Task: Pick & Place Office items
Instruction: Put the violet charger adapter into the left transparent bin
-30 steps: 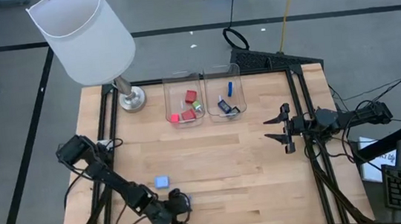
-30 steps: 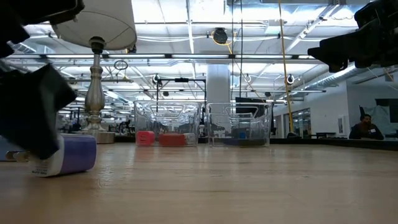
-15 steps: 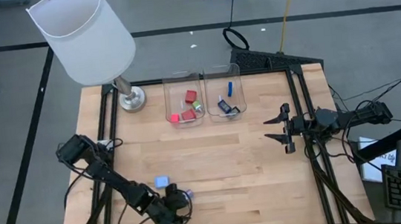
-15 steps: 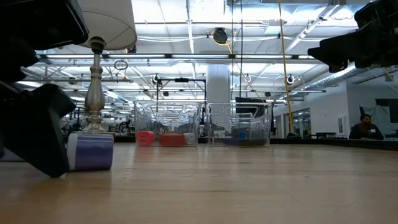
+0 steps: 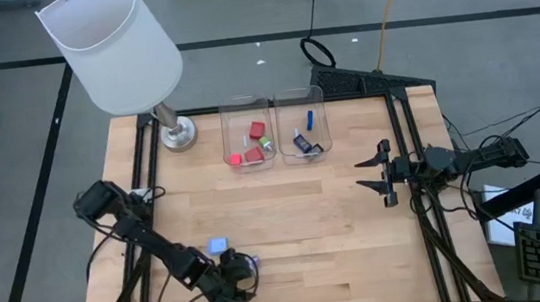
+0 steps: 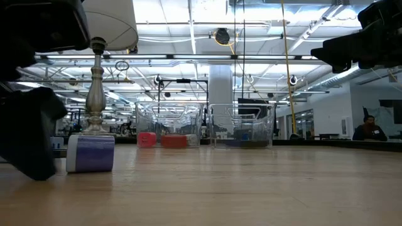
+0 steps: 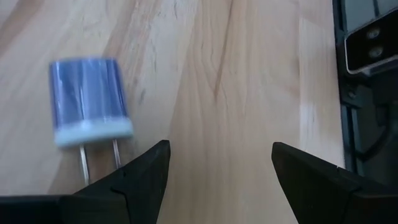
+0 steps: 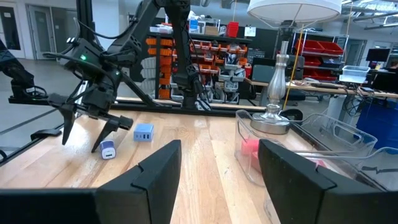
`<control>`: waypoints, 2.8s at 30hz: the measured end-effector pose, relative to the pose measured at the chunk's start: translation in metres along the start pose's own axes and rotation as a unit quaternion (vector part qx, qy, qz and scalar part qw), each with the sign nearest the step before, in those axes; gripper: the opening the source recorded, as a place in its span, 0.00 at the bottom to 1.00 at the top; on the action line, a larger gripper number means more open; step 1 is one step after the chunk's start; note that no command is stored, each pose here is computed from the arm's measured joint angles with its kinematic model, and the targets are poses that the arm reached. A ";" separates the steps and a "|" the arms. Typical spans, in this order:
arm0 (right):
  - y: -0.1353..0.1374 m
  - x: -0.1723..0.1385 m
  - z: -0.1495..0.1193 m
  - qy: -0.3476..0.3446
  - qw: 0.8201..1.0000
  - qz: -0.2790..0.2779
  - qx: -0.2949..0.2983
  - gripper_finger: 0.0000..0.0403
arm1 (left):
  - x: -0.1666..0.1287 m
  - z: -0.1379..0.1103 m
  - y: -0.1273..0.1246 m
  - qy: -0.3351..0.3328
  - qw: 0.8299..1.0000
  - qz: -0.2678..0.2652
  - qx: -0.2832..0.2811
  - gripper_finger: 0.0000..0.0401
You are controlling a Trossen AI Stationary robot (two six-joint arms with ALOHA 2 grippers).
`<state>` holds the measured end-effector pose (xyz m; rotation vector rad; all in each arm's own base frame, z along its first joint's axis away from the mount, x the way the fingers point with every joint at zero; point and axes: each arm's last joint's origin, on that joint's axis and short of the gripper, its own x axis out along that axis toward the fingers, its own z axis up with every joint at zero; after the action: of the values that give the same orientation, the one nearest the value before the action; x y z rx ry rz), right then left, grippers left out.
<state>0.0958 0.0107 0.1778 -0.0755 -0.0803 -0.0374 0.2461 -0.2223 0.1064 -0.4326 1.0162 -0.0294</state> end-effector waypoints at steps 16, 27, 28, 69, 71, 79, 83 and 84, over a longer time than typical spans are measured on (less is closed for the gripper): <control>0.000 0.000 0.000 0.000 1.000 0.000 0.000 0.51 | -0.001 -0.007 0.005 0.016 0.999 0.039 0.026 0.71; 0.000 0.000 0.000 0.000 1.000 0.000 0.000 0.51 | -0.001 -0.006 0.014 -0.041 0.992 0.115 0.043 0.71; 0.000 0.000 0.000 0.000 1.000 0.000 0.000 0.51 | -0.001 -0.006 0.016 -0.050 0.989 0.128 0.045 0.71; 0.000 0.000 0.000 0.000 1.000 0.000 0.000 0.51 | 0.008 0.051 0.039 -0.145 0.981 0.124 0.031 0.71; 0.000 0.000 0.000 0.000 1.000 0.000 0.000 0.51 | 0.008 0.051 0.039 -0.144 0.981 0.124 0.032 0.71; 0.000 0.000 0.000 0.000 1.000 0.000 0.000 0.51 | 0.007 0.047 0.036 -0.145 0.976 0.141 0.081 0.71; 0.000 0.000 0.000 0.000 1.000 0.000 0.000 0.52 | 0.007 0.046 0.035 -0.152 0.973 0.149 0.088 0.71; 0.000 0.000 0.000 0.000 1.000 0.000 0.000 0.52 | 0.007 0.046 0.035 -0.152 0.973 0.149 0.089 0.71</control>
<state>0.0957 0.0107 0.1778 -0.0755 -0.0804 -0.0373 0.2817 -0.1759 0.1088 -0.1116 0.7585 0.2098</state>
